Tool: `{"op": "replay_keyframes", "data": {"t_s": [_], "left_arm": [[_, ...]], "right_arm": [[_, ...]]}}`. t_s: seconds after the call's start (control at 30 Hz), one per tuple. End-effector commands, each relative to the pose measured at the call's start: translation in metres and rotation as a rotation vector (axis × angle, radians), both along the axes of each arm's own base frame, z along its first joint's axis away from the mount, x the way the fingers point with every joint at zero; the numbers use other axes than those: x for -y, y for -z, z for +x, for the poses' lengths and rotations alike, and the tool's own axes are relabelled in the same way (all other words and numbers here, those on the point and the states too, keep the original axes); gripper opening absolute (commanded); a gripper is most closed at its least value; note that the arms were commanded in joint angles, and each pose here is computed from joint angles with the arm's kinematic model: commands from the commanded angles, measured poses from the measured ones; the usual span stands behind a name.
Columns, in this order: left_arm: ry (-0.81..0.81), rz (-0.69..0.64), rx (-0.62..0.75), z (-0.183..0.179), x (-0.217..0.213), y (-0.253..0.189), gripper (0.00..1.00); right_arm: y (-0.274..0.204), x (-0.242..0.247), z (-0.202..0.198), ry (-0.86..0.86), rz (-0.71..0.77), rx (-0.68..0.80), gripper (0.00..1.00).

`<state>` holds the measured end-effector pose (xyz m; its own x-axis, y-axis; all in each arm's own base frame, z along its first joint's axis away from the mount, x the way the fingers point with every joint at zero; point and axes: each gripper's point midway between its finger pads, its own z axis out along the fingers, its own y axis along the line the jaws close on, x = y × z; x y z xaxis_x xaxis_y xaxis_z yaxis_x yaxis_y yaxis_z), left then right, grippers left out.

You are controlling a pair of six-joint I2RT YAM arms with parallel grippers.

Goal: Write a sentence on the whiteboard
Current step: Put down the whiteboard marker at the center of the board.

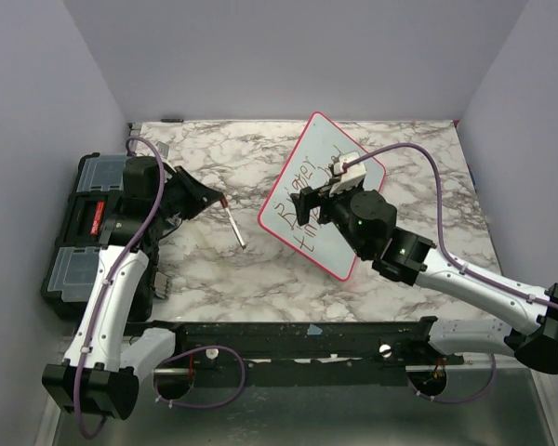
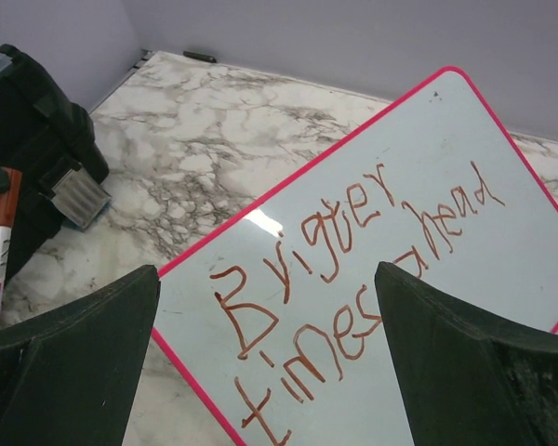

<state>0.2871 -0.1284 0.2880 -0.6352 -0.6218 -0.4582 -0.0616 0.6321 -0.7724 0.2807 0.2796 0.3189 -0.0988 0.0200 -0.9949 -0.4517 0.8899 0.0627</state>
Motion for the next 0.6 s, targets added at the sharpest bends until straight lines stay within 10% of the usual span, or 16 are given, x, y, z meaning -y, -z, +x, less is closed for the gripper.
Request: {"op": "replay_keyframes", "data": {"t_s": [0.0, 0.57], "left_arm": [[0.018, 0.135, -0.068, -0.011, -0.014, 0.038, 0.00], [0.043, 0.392, -0.392, -0.023, -0.012, 0.184, 0.00]], "right_arm": [[0.015, 0.023, 0.007, 0.124, -0.034, -0.024, 1.00], [0.028, 0.031, 0.012, 0.162, -0.026, -0.046, 1.00]]}}
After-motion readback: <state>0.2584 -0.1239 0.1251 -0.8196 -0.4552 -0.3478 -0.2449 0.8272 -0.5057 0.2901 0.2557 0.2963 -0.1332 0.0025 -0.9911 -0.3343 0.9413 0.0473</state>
